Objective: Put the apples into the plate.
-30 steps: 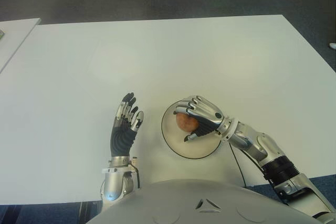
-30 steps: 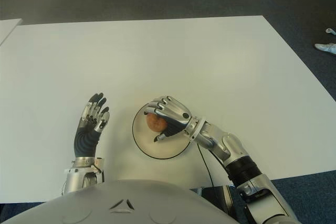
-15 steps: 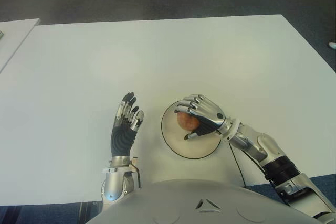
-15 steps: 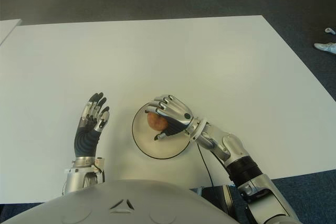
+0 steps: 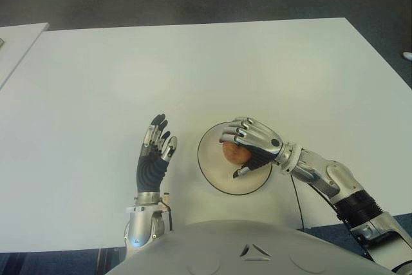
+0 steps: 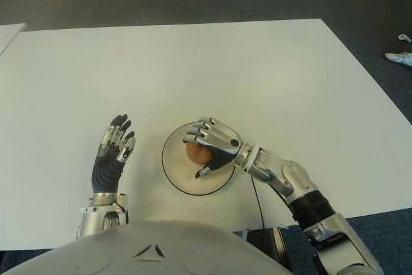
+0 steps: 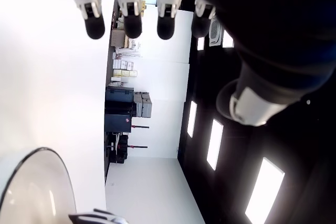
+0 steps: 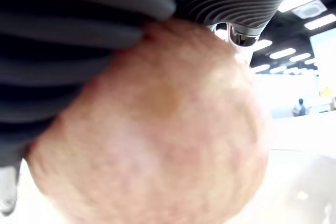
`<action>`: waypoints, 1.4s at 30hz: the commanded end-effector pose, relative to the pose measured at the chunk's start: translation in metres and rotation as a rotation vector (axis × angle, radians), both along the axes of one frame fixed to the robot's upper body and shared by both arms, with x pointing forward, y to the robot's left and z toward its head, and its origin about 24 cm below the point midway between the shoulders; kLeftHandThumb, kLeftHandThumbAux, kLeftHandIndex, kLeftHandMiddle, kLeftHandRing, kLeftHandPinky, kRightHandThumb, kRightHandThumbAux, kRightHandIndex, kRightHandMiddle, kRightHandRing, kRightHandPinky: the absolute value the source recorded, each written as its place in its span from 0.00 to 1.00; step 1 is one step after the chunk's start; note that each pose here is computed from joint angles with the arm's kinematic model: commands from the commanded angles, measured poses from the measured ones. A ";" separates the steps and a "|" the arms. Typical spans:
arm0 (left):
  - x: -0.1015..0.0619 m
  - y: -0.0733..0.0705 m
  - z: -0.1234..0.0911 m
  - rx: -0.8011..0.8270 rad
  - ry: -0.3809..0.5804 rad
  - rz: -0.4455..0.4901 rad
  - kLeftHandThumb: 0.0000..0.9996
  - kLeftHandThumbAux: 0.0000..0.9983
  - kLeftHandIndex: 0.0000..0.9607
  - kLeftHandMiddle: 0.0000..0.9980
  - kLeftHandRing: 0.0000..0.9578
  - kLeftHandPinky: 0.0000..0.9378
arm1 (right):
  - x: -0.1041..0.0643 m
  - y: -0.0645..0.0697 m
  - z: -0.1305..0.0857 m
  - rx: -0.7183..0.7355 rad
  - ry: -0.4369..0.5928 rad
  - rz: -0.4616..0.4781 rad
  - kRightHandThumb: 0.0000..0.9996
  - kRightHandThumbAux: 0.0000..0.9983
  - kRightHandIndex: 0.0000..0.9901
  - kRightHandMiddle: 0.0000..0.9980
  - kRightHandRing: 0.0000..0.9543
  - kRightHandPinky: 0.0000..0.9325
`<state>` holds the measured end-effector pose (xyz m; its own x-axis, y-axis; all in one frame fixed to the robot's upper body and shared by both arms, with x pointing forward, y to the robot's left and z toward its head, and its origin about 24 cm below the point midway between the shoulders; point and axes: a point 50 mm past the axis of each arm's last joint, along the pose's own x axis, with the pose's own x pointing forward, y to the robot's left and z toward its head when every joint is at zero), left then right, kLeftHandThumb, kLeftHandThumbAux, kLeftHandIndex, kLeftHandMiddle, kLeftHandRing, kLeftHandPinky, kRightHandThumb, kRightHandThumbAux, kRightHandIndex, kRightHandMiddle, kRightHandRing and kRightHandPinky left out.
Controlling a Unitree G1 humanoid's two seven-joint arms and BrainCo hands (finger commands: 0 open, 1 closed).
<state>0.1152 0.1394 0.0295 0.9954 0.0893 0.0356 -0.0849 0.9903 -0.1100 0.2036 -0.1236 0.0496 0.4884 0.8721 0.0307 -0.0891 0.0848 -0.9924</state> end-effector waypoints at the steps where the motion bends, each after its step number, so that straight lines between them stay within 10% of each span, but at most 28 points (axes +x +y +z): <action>1: 0.000 0.003 -0.006 0.014 0.029 0.004 0.23 0.60 0.02 0.00 0.01 0.03 | 0.002 0.001 0.009 -0.001 0.013 0.019 0.01 0.32 0.01 0.02 0.00 0.00; 42: 0.007 0.005 -0.008 0.035 0.013 0.005 0.17 0.59 0.05 0.00 0.00 0.00 | 0.005 -0.011 0.013 0.218 0.221 -0.091 0.09 0.18 0.00 0.00 0.00 0.00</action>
<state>0.1225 0.1448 0.0256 0.9955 0.0842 0.0427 -0.0814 0.9946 -0.0639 0.2068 -0.1298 0.0681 0.5285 0.8417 0.1103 -0.2308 0.2675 -0.9355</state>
